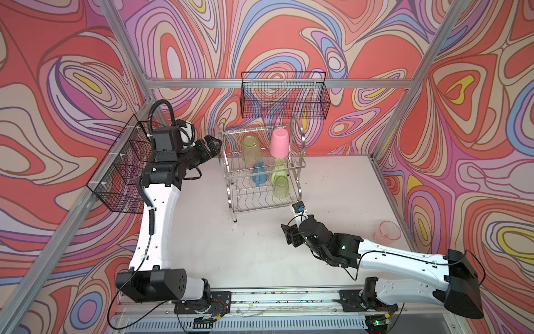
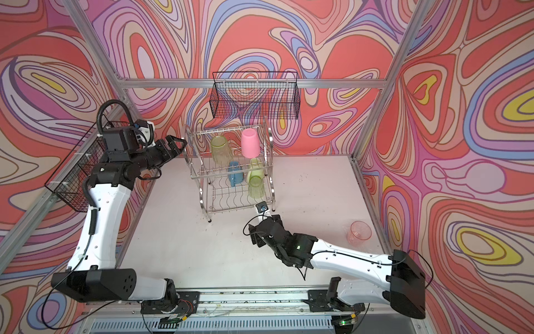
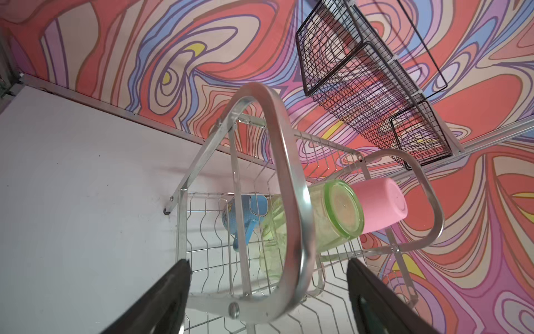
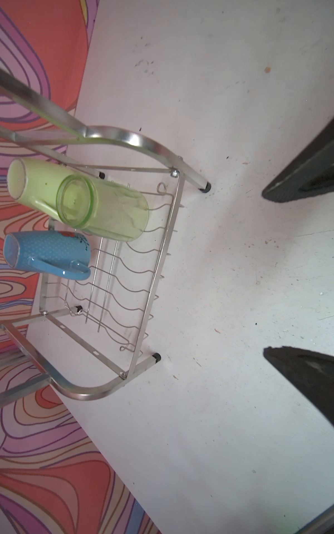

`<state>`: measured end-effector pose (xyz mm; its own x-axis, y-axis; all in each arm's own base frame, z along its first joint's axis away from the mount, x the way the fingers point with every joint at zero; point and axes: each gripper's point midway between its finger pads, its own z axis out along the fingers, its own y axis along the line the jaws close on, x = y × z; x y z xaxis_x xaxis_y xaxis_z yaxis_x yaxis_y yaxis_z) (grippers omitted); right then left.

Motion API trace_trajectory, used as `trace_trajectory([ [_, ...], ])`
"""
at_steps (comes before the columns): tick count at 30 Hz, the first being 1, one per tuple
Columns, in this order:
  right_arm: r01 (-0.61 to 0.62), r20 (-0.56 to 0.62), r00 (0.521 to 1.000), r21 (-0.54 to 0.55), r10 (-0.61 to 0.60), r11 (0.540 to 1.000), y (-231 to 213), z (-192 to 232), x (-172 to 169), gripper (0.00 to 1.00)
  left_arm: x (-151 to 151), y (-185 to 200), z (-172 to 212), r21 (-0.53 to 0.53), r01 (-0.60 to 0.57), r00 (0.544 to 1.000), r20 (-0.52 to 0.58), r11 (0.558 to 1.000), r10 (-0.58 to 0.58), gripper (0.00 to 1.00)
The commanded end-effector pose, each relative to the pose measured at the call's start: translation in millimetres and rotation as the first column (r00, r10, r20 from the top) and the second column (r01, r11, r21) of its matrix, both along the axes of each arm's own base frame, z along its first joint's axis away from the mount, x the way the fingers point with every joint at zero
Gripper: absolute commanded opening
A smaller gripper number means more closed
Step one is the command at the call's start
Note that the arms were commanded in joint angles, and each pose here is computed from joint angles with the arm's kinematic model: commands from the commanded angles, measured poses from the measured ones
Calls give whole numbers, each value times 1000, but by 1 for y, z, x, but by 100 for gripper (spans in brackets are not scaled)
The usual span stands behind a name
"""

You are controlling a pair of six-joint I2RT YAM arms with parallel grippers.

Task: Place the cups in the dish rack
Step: 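Move the right gripper over the pink plastic cup on the table while left arm lowers, then close the right gripper on the rim of the pink plastic cup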

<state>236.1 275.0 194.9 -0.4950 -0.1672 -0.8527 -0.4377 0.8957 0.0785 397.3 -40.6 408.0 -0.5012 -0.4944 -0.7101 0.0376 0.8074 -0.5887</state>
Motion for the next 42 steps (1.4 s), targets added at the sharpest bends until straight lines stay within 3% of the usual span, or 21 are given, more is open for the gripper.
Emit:
trace_trajectory([
  [1,146,-53,987,-63,-150,987,-34,1,-3,81,-22,8,3,54,-37,999,27,998,36,87],
  [10,348,-213,903,-143,-373,926,-84,-1,-18,77,-79,-23,-2,160,89,990,90,983,-104,86],
  [13,371,-279,874,-149,-399,917,-93,-1,-24,76,-95,-43,-4,217,158,976,115,963,-186,86],
  [20,377,-403,788,-283,-466,882,-108,-22,-47,73,-133,-77,-9,242,303,922,170,922,-348,85],
  [26,348,-479,750,-303,-457,887,-104,-38,-60,69,-154,-94,-23,275,376,893,150,885,-425,85],
  [42,318,-555,697,-328,-454,889,-102,-73,-68,48,-177,-101,-75,237,446,886,17,863,-463,84],
])
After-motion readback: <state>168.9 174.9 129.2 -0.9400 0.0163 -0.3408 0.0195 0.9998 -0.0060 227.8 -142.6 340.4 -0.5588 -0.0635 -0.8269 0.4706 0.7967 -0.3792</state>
